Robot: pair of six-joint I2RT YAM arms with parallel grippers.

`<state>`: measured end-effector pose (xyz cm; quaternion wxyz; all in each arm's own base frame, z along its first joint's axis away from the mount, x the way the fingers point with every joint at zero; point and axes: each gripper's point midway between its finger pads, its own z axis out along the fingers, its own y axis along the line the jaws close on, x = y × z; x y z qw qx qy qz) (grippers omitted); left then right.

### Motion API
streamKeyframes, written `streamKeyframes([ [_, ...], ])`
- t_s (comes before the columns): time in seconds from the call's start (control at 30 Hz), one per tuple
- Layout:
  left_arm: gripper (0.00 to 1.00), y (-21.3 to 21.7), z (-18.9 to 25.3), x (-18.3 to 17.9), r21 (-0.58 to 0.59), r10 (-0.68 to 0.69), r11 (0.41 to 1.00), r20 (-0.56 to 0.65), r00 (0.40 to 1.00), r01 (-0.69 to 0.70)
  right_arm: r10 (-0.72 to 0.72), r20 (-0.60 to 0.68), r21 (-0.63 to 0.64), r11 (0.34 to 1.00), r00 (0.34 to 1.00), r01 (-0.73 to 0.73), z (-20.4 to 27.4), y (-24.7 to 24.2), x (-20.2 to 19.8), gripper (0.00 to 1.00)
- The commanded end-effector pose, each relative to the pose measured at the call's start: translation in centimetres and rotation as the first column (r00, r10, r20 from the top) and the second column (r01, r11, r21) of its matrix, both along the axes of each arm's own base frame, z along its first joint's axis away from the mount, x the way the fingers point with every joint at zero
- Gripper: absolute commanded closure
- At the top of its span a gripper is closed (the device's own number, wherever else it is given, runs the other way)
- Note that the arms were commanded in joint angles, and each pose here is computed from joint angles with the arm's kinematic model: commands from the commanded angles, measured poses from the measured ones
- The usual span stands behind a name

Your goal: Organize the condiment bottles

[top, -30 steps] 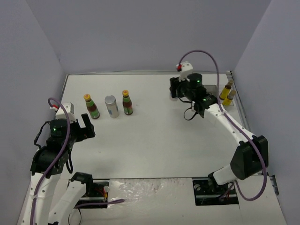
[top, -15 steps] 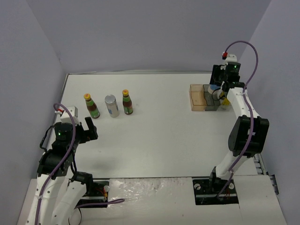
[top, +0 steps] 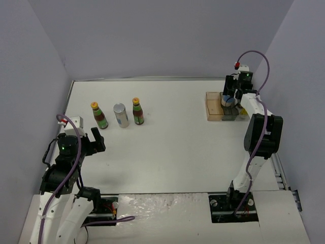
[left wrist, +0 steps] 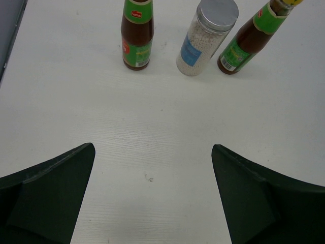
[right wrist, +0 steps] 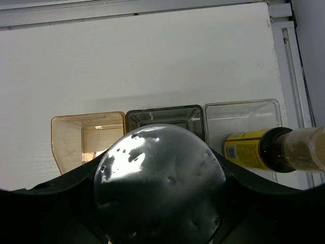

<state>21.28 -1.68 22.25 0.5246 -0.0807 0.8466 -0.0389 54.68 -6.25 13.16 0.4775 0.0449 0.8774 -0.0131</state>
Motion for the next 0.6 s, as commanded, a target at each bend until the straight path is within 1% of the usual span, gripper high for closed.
streamKeyframes([
  [0.0,0.03,-0.1,1.8,1.3,0.0,-0.003,1.0,0.073,0.997,0.003,-0.024,0.241,-0.031,0.999,0.97,0.033,6.9,-1.3,3.5,1.0],
  [0.23,0.03,-0.4,1.6,1.5,-0.002,-0.014,1.0,0.062,0.998,0.014,-0.054,0.218,-0.028,0.998,0.974,0.061,4.6,-2.1,4.1,1.0],
  [0.37,0.03,-0.7,1.4,1.5,-0.008,-0.031,0.999,0.054,0.998,0.032,-0.053,0.198,-0.019,0.998,0.979,0.057,3.1,-2.1,4.3,0.94],
  [0.5,0.03,-1.0,1.3,1.6,-0.013,-0.042,0.999,0.05,0.998,0.042,-0.049,0.187,-0.013,0.999,0.981,0.052,2.6,-2.0,4.2,0.73],
  [0.53,0.03,-1.1,1.3,1.6,-0.017,-0.048,0.999,0.048,0.998,0.049,-0.049,0.194,-0.012,0.999,0.98,0.052,3.0,-1.9,4.0,0.65],
  [0.57,0.03,-1.3,1.3,1.6,-0.022,-0.057,0.998,0.045,0.997,0.058,-0.047,0.197,-0.011,0.999,0.979,0.05,3.3,-1.8,3.9,0.55],
])
